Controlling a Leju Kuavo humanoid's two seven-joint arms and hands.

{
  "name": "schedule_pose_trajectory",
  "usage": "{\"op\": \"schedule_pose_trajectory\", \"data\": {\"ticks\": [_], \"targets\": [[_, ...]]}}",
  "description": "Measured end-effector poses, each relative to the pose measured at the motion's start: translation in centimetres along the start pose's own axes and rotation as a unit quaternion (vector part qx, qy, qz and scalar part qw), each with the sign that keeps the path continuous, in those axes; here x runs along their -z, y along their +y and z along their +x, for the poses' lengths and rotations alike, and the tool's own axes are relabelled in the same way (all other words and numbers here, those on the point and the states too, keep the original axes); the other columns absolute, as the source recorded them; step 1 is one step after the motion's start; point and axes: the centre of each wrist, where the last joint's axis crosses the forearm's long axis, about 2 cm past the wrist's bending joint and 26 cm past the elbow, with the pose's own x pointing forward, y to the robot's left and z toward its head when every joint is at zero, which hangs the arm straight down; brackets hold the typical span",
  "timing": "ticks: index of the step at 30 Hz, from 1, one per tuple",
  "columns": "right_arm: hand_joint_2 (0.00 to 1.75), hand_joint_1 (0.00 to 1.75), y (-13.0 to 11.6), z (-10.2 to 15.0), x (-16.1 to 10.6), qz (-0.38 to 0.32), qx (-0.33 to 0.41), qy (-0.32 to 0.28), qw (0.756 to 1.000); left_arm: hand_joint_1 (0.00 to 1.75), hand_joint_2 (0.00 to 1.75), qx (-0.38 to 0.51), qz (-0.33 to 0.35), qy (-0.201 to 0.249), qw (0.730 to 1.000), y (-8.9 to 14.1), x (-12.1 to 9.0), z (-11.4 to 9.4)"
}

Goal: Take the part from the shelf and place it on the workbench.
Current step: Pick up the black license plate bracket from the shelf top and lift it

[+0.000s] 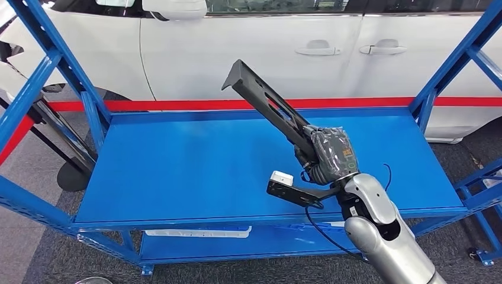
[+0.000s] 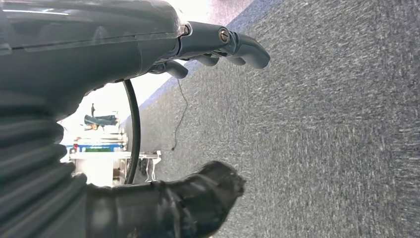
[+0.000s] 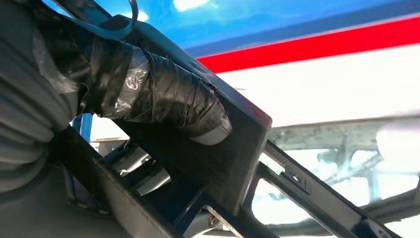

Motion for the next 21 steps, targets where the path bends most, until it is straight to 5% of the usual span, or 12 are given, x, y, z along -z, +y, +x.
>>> {"op": "schedule_pose_trajectory", "data": {"ticks": [9,21], "targets": [[1.75,1.75,-6.3,1.8,-0.2,-0.181,-0.104,-0.065,0.976,0.00,1.75,0.011,0.010,0.030,0.999,0.2,0.0,0.1],[1.75,1.75,-7.3,1.5,-1.3,-0.199,-0.194,-0.083,0.957,0.00,1.75,0.026,0.005,0.053,0.998,0.5,-0.1,0.7]]}}
